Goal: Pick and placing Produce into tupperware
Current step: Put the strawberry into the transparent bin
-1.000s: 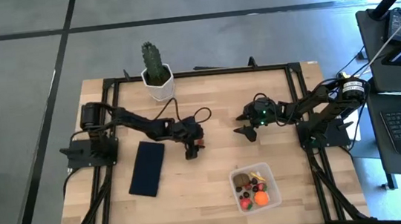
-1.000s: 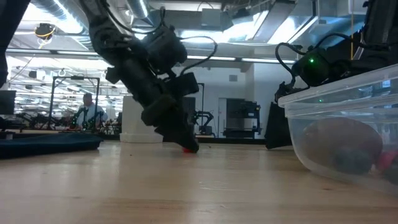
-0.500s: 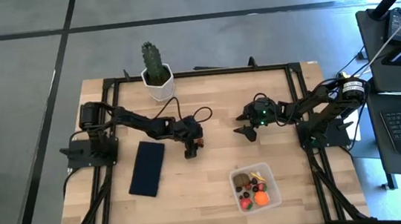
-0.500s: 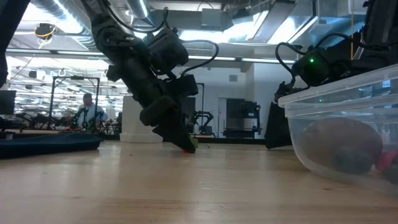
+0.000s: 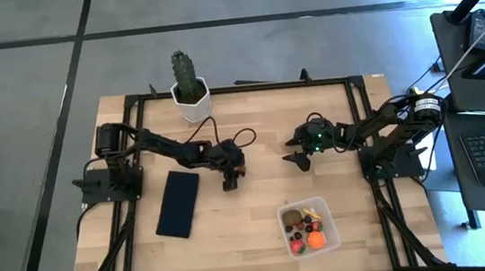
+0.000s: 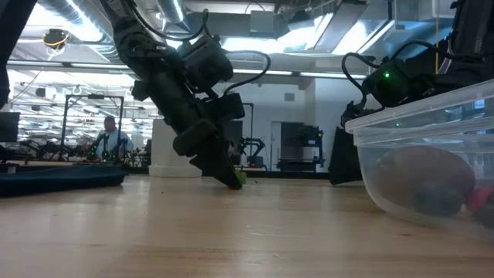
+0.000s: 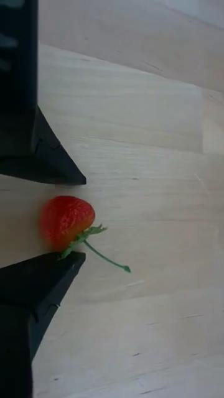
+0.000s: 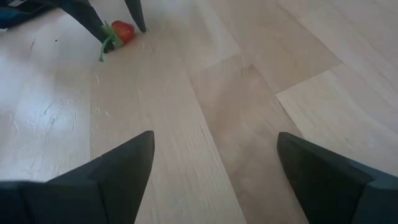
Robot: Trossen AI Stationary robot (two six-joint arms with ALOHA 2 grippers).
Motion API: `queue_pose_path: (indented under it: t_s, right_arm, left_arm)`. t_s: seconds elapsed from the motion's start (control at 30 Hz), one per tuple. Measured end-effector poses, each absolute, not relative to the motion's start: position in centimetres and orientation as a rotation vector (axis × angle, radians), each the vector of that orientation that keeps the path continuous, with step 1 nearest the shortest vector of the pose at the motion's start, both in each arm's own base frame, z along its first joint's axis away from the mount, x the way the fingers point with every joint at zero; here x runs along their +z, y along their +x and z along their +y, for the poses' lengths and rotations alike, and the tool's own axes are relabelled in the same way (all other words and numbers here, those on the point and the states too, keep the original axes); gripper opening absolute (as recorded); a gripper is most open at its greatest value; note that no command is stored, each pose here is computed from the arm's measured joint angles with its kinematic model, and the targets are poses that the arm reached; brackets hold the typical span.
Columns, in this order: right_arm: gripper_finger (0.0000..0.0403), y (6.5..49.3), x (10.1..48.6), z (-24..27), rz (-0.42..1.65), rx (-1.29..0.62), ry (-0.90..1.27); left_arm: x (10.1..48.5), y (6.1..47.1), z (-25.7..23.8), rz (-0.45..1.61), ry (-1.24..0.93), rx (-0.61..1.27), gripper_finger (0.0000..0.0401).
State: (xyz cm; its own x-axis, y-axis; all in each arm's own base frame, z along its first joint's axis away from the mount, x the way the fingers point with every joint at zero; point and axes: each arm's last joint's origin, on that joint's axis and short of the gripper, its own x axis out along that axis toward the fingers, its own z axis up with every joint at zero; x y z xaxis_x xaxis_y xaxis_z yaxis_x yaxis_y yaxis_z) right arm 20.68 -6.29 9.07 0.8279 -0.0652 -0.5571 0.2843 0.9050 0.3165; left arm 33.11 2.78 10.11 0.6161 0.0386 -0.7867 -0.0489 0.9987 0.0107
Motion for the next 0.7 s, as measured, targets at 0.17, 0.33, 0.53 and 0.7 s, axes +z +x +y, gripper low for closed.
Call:
queue_pose_path:
  t_s: [0.17, 0.33, 0.53, 0.7]
  right_arm:
    - [0.0339, 20.68, 9.07, -6.30, 0.568, -0.191, 0.403]
    - [0.0339, 20.68, 9.07, -6.29, 0.569, -0.190, 0.402]
    - [0.0339, 20.68, 9.07, -6.30, 0.568, -0.191, 0.402]
    - [0.0339, 20.68, 9.07, -6.30, 0.569, -0.191, 0.402]
  left_arm:
    - [10.06, 33.09, 2.80, 0.906, -0.013, 0.055, 0.0143]
    - [10.05, 33.08, 2.81, 0.905, -0.009, 0.058, 0.0102]
    - [10.06, 33.10, 2.80, 0.900, -0.009, 0.056, 0.0080]
    - [10.78, 33.17, 2.76, 0.865, -0.022, 0.045, 0.0089]
